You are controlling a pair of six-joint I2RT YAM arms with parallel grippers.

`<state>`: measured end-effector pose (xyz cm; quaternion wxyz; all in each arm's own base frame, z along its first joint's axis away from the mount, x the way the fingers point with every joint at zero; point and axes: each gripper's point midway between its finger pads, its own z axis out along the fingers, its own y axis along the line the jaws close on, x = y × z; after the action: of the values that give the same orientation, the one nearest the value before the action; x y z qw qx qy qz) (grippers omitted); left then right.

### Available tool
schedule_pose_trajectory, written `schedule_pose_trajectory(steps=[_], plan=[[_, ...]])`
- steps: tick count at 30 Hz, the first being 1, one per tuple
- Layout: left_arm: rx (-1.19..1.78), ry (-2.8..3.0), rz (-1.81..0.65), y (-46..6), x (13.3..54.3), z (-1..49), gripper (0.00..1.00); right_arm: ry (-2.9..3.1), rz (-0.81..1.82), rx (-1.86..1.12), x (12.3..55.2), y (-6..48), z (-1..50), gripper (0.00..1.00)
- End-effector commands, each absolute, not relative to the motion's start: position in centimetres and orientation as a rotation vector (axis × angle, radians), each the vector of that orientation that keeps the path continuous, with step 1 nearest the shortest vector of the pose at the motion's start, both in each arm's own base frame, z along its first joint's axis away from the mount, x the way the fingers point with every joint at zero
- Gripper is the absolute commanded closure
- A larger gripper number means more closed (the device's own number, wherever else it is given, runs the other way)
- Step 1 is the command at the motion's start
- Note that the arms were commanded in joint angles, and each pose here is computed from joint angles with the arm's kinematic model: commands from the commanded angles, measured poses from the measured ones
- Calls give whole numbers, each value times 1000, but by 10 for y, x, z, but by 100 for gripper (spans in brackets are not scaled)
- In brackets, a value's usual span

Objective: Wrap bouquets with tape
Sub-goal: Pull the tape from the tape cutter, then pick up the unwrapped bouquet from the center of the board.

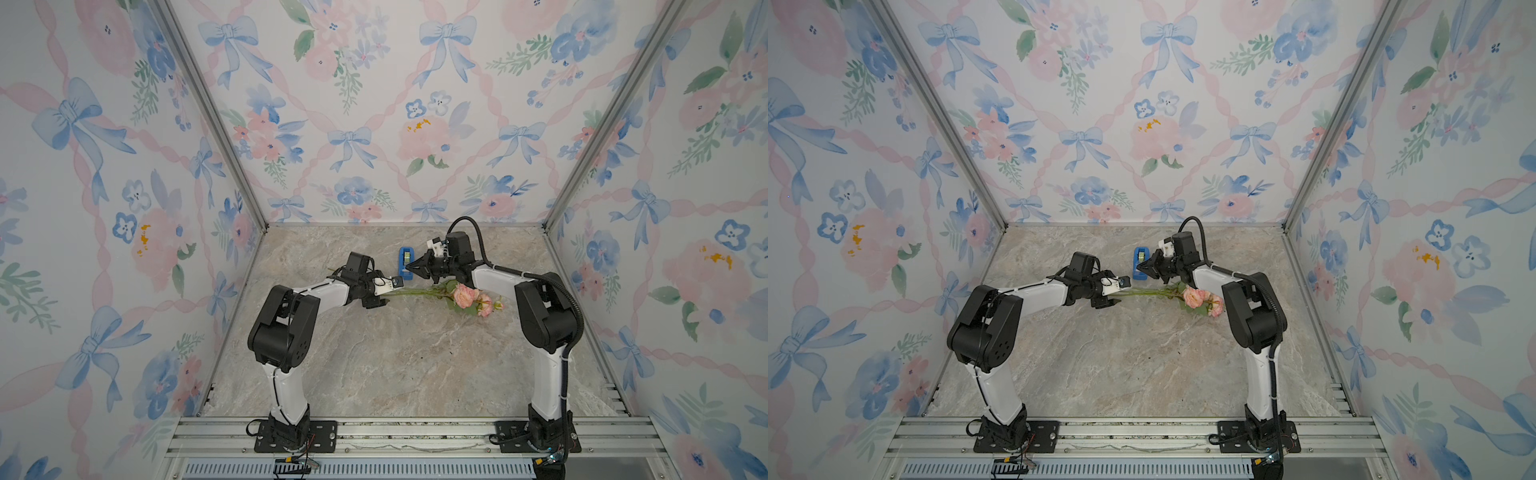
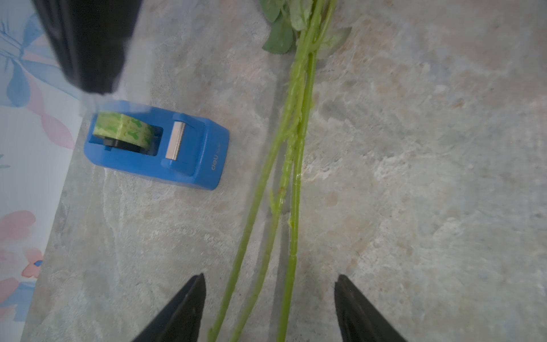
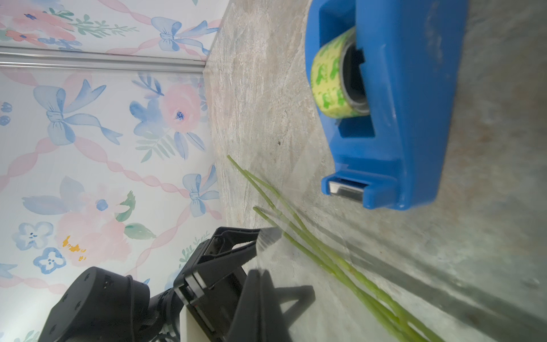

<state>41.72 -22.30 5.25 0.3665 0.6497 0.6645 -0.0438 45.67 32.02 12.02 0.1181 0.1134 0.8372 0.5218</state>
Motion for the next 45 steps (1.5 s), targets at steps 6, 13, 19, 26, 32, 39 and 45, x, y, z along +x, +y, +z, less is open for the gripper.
schedule_pose_trajectory(steps=[6,13,19,26,32,39,45], plan=[[1761,1744,-186,-223,416,31,32,2489,1468,270,435,317,133,100],[1814,1801,-225,-222,414,14,34,2506,1455,299,431,314,125,100],[1853,1852,-243,-220,414,2,42,2519,1451,332,428,311,118,100],[1954,1898,-194,-210,406,-17,52,2517,1458,362,427,309,115,100],[2013,1910,-160,-207,402,-22,60,2522,1455,383,427,307,111,100],[2039,1908,-134,-208,401,-26,84,2527,1453,393,423,304,109,100],[2008,1905,-176,-213,399,-19,97,2522,1453,390,421,304,110,100]])
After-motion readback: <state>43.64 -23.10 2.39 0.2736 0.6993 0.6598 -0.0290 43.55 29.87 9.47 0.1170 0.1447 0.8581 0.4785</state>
